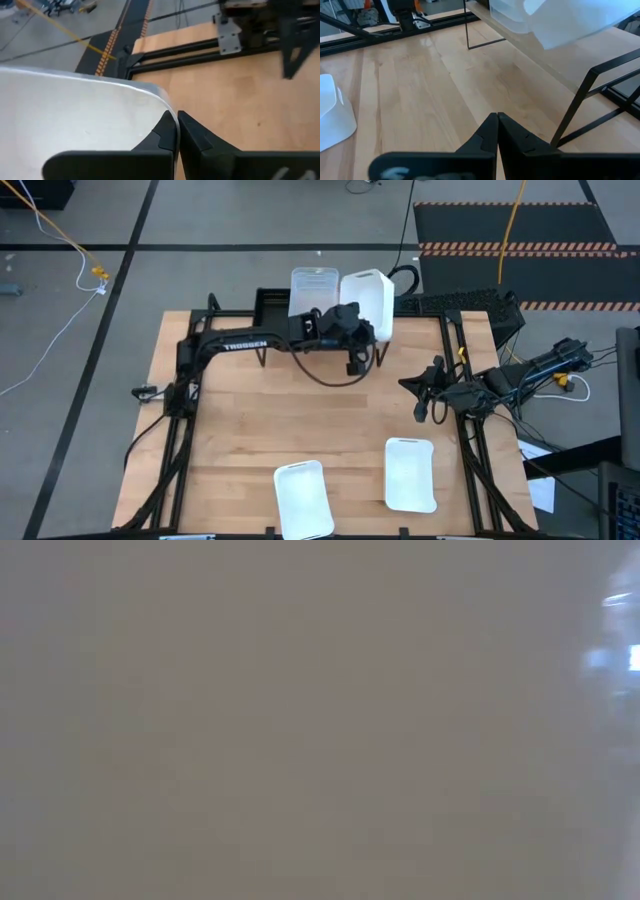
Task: Stack baskets on shelf by color
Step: Put the left white bin on the shelf, then stack the left white bin on top of the other white bin on the shelf
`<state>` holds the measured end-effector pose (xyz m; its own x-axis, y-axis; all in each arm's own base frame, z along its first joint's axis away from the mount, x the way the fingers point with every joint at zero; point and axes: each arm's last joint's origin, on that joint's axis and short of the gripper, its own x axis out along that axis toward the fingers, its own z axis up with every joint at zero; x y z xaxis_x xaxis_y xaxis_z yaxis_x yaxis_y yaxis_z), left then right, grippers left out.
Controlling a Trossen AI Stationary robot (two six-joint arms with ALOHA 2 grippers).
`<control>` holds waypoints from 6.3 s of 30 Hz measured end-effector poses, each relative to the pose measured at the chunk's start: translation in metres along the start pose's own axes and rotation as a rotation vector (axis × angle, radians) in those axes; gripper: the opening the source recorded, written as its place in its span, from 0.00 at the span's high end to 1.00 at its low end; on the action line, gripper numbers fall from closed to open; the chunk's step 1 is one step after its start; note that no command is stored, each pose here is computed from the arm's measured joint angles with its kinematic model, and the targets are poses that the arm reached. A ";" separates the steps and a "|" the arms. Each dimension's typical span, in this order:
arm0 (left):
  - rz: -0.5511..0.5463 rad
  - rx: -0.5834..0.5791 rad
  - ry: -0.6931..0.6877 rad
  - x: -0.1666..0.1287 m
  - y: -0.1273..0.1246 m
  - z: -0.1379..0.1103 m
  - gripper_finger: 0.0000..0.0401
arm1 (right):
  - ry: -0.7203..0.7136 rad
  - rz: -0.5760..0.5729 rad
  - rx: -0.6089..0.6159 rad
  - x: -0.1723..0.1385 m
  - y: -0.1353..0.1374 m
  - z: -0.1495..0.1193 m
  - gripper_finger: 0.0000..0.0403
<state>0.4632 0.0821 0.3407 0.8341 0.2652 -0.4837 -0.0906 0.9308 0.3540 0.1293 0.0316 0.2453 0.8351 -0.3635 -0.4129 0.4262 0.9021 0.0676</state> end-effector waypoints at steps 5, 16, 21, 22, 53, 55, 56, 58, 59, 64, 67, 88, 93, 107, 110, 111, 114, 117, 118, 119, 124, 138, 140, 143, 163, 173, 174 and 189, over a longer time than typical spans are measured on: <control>0.015 -0.058 0.027 0.001 0.011 -0.006 0.98 | -0.011 0.005 0.011 0.000 0.001 0.001 1.00; 0.074 -0.127 0.033 0.002 0.026 -0.011 0.82 | -0.042 0.021 0.055 0.000 0.002 0.005 1.00; 0.081 -0.124 0.042 0.002 0.027 -0.011 0.71 | -0.041 0.021 0.055 0.000 0.002 0.005 1.00; 0.082 -0.121 0.043 0.001 0.027 -0.011 0.70 | -0.041 0.021 0.054 0.000 0.002 0.005 1.00; 0.048 -0.065 0.297 -0.045 -0.017 -0.008 0.61 | -0.258 -0.362 0.094 0.016 -0.006 -0.011 1.00; 0.080 -0.071 0.387 -0.068 -0.023 -0.008 0.61 | -0.294 -0.403 0.089 0.020 -0.007 -0.018 1.00; 0.089 -0.075 0.433 -0.078 -0.028 -0.010 0.61 | -0.316 -0.429 0.083 0.022 -0.007 -0.020 1.00; 0.102 -0.074 0.468 -0.091 -0.038 -0.009 0.61 | -0.371 -0.486 0.081 0.023 -0.009 -0.019 1.00; 0.114 -0.063 0.477 -0.093 -0.045 -0.010 0.61 | -0.391 -0.513 0.078 0.024 -0.010 -0.019 1.00; 0.165 -0.028 0.488 -0.106 -0.073 -0.030 0.61 | -0.471 -0.622 0.080 0.029 -0.025 -0.016 1.00; 0.170 -0.049 0.475 -0.109 -0.088 -0.054 0.61 | -0.521 -0.613 0.070 0.033 -0.035 -0.013 1.00; 0.269 -0.296 0.286 -0.175 -0.130 -0.173 0.61 | -0.580 -0.427 0.208 0.095 -0.081 0.012 1.00; 0.301 -0.308 0.261 -0.172 -0.132 -0.186 0.61 | -0.521 -0.383 0.210 0.117 -0.080 0.028 1.00; 0.294 -0.269 0.249 -0.166 -0.140 -0.206 0.61 | -0.560 -0.271 0.175 0.113 -0.054 0.041 1.00; 0.257 -0.242 0.267 -0.174 -0.142 -0.207 0.61 | -0.544 -0.163 0.086 0.108 -0.029 0.039 1.00; 0.250 -0.233 0.272 -0.177 -0.142 -0.207 0.61 | -0.536 -0.128 0.055 0.106 -0.020 0.038 1.00; 0.253 -0.238 0.264 -0.192 -0.139 -0.207 0.61 | -0.505 -0.019 -0.027 0.099 0.009 0.042 0.97; 0.277 -0.284 0.221 -0.210 -0.132 -0.205 0.61 | -0.420 0.086 -0.112 0.092 0.043 0.051 0.92; 0.284 -0.306 0.196 -0.215 -0.129 -0.204 0.61 | -0.384 0.120 -0.139 0.090 0.055 0.055 0.90; 0.288 -0.331 0.168 -0.221 -0.126 -0.202 0.61 | -0.344 0.151 -0.163 0.089 0.066 0.058 0.88; 0.265 -0.408 0.072 -0.243 -0.116 -0.197 0.61 | -0.152 0.269 -0.234 0.094 0.130 0.059 0.77; 0.182 -0.429 -0.173 -0.275 -0.097 -0.180 0.61 | 0.198 0.549 -0.322 0.134 0.264 0.019 0.67; 0.146 -0.420 -0.146 -0.275 -0.101 -0.183 0.61 | 0.260 0.660 -0.300 0.136 0.276 0.013 0.66; 0.137 -0.409 -0.122 -0.275 -0.105 -0.185 0.61 | 0.329 0.818 -0.223 0.136 0.291 0.008 0.66; 0.239 -0.398 -0.098 -0.255 -0.106 -0.180 0.61 | 0.292 0.937 -0.583 0.123 0.292 -0.033 0.67; 0.241 -0.385 -0.085 -0.252 -0.108 -0.180 0.61 | 0.228 1.006 -0.623 0.143 0.282 -0.050 0.76; 0.241 -0.383 -0.085 -0.252 -0.108 -0.180 0.61 | 0.221 1.024 -0.620 0.146 0.283 -0.052 0.78; 0.244 -0.375 -0.079 -0.252 -0.107 -0.181 0.61 | 0.396 0.979 -0.663 0.126 0.248 -0.014 0.98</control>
<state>0.1644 -0.0389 0.2797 0.8013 0.4817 -0.3548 -0.4686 0.8740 0.1283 0.3349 0.2130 0.1975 0.4911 0.5182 -0.7002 -0.6689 0.7392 0.0780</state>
